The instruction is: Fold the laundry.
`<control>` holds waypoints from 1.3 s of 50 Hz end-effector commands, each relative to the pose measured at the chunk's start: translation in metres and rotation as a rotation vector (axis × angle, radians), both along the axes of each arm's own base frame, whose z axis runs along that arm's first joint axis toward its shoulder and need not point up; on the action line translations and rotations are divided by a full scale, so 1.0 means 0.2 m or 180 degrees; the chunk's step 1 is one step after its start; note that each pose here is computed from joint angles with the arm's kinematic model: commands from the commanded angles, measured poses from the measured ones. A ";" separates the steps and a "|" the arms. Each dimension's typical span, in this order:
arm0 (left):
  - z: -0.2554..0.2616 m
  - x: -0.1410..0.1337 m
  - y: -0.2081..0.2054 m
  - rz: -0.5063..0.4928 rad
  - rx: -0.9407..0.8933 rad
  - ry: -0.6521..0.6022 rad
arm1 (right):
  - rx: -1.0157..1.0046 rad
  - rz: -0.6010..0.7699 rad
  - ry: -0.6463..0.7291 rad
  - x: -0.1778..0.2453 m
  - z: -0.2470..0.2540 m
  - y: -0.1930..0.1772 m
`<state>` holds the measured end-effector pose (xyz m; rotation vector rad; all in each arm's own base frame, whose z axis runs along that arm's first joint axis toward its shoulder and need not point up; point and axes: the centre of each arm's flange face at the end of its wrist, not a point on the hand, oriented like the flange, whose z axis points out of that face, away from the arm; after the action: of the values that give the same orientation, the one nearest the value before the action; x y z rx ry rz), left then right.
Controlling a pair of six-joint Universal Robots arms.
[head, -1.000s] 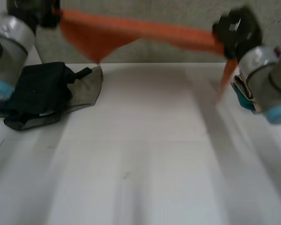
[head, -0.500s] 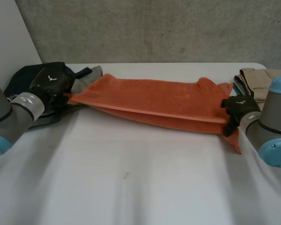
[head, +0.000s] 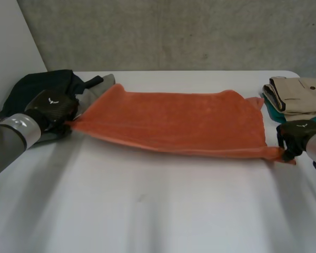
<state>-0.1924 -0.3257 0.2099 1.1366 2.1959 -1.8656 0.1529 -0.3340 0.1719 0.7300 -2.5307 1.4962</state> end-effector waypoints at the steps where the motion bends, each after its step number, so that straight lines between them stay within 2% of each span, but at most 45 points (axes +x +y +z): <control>1: 0.04 0.05 0.15 0.0023 0.0128 -0.0331 | 0.0190 0.0573 0.0627 -0.03 0.04 0.10; 6: 0.09 0.06 0.32 -0.0097 0.0386 -0.0560 | 0.0459 0.0968 0.1091 -0.08 0.08 0.22; 10: 0.10 0.08 0.53 -0.0345 0.0804 -0.0807 | 0.0629 0.1324 0.1422 -0.12 0.13 0.32; 13: 0.10 0.09 0.60 -0.0470 0.0991 -0.0883 | 0.0655 0.1470 0.1499 -0.13 0.14 0.34; 17: 0.09 0.09 0.69 -0.0690 0.1227 -0.0992 | 0.0739 0.1506 0.1336 -0.14 0.15 0.35; 23: 0.07 0.09 0.66 -0.0796 0.1230 -0.1167 | 0.0815 0.1521 0.1264 -0.14 0.12 0.29; 28: 0.07 0.04 0.48 -0.0739 0.0982 -0.1178 | 0.0605 0.1551 0.1317 -0.09 0.10 0.17; 33: 0.06 -0.05 0.24 -0.0588 0.0651 -0.0980 | 0.0270 0.1388 0.1185 0.03 0.09 0.03; 39: 0.04 -0.18 -0.10 -0.0399 0.0159 -0.0776 | -0.0477 0.0921 0.1059 0.11 0.09 -0.25; 50: 0.06 -0.36 -0.42 -0.0290 -0.0455 -0.0511 | -0.1795 0.0682 0.0955 0.27 0.11 -0.59; 52: 0.26 -0.36 -0.50 -0.0123 -0.0970 -0.0374 | -0.2597 0.0446 0.0803 0.30 0.33 -0.70; 54: 0.39 -0.37 -0.52 -0.0048 -0.1241 -0.0224 | -0.2887 0.0315 0.0710 0.31 0.44 -0.72; 55: 0.57 -0.36 -0.51 0.0025 -0.1541 -0.0011 | -0.3288 0.0108 0.0556 0.29 0.62 -0.74; 58: 0.85 -0.35 -0.45 0.0090 -0.2011 0.0408 | -0.3793 -0.0108 0.0250 0.27 0.85 -0.71; 59: 1.01 -0.34 -0.40 0.0100 -0.2264 0.0696 | -0.4052 -0.0191 0.0055 0.26 0.99 -0.68; 63: 1.26 -0.34 -0.29 -0.0030 -0.2690 0.1275 | -0.4254 -0.0142 -0.0272 0.27 1.16 -0.59; 65: 1.30 -0.34 -0.27 -0.0084 -0.2749 0.1418 | -0.4248 -0.0100 -0.0304 0.28 1.19 -0.57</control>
<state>-0.2627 -0.4081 0.4075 0.7808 1.3770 -2.5327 0.2084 -0.4694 0.3660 0.4185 -1.0880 2.4715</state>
